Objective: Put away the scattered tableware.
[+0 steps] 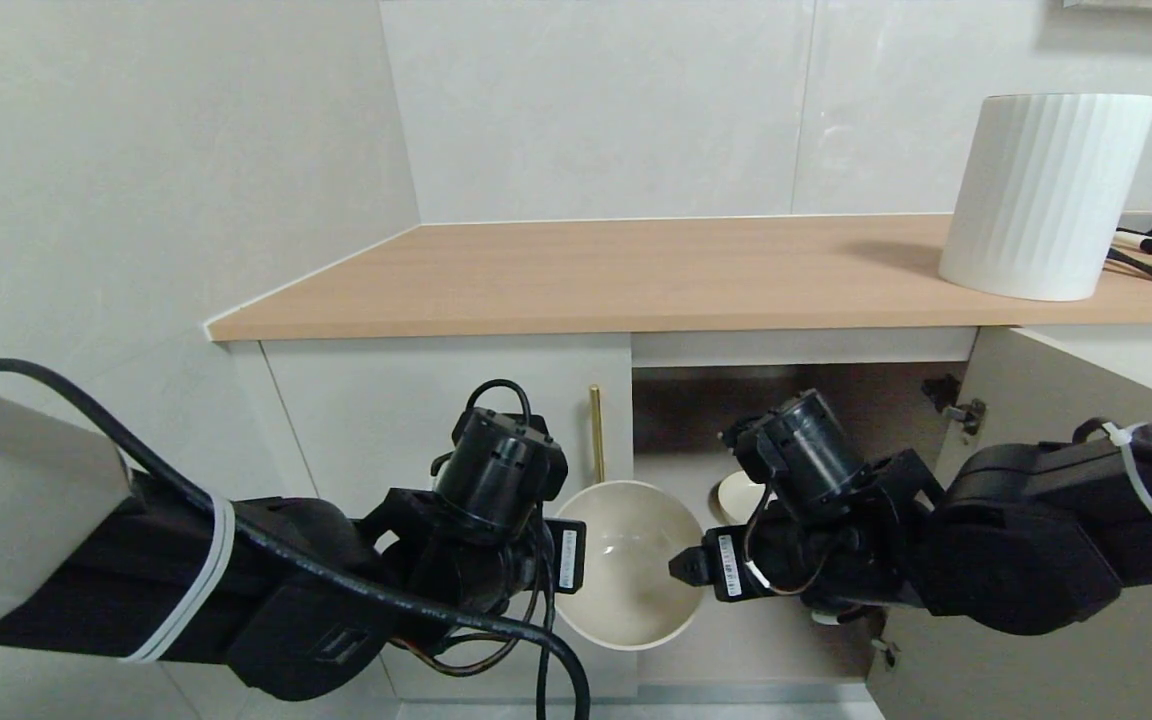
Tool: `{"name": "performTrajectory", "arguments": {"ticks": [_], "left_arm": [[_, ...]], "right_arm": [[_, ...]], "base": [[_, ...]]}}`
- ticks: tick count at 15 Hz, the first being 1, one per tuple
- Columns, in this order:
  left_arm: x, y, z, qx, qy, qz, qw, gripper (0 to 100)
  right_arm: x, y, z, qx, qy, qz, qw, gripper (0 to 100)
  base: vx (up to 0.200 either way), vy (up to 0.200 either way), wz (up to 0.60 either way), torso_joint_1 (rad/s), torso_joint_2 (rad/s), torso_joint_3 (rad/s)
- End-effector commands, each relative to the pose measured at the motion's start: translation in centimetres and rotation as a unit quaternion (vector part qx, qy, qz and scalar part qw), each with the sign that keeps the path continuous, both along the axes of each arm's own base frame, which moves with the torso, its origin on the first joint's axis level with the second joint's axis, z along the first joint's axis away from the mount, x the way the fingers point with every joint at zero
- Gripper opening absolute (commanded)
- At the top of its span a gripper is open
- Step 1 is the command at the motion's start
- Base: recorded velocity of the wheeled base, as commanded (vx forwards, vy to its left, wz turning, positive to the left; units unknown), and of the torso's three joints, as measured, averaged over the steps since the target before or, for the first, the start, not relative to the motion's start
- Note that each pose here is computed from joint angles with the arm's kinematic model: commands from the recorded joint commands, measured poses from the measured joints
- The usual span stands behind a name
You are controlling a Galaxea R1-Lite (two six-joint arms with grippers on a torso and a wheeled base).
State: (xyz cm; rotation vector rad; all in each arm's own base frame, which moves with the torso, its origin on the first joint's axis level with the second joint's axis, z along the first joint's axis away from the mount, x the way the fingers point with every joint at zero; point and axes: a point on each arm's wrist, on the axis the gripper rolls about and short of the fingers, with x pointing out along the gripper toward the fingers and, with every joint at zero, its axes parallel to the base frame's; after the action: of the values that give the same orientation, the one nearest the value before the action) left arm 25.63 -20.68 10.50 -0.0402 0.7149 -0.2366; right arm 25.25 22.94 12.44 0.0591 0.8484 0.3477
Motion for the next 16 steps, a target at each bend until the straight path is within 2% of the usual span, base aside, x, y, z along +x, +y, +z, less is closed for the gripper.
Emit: {"name": "performTrajectory", "arguments": {"ticks": [1,2,3,14,15,16], "left_arm": [[-0.25,-0.15,0.22,-0.002,-0.002,-0.004,1.0000,0],[-0.27,-0.12,0.18,-0.001,-0.001,-0.004,1.0000,0],[-0.25,-0.14,0.21,-0.001,-0.001,-0.004,1.0000,0],[-0.25,-0.14,0.08,-0.001,0.000,-0.003,1.0000,0],[-0.25,-0.14,0.08,-0.001,0.000,-0.003,1.0000,100],[-0.22,-0.10,0.08,-0.001,0.001,-0.002,1.0000,100]], "right_arm": [[0.26,0.13,-0.69,-0.006,0.007,-0.001,1.000,100],[0.26,0.13,-0.69,-0.006,0.008,-0.002,1.000,100],[0.27,0.14,-0.74,-0.006,0.008,-0.002,1.000,0],[0.10,-0.02,-0.70,-0.008,0.008,-0.002,1.000,0],[0.10,-0.02,-0.70,-0.008,0.008,-0.002,1.000,0],[0.09,-0.03,-0.79,-0.009,0.009,-0.002,1.000,0]], "base": [[0.000,0.000,0.00,0.000,0.00,0.000],[0.000,0.000,0.00,0.000,0.00,0.000],[0.000,0.000,0.00,0.000,0.00,0.000],[0.000,0.000,0.00,0.000,0.00,0.000],[0.000,0.000,0.00,0.000,0.00,0.000],[0.000,0.000,0.00,0.000,0.00,0.000]]}}
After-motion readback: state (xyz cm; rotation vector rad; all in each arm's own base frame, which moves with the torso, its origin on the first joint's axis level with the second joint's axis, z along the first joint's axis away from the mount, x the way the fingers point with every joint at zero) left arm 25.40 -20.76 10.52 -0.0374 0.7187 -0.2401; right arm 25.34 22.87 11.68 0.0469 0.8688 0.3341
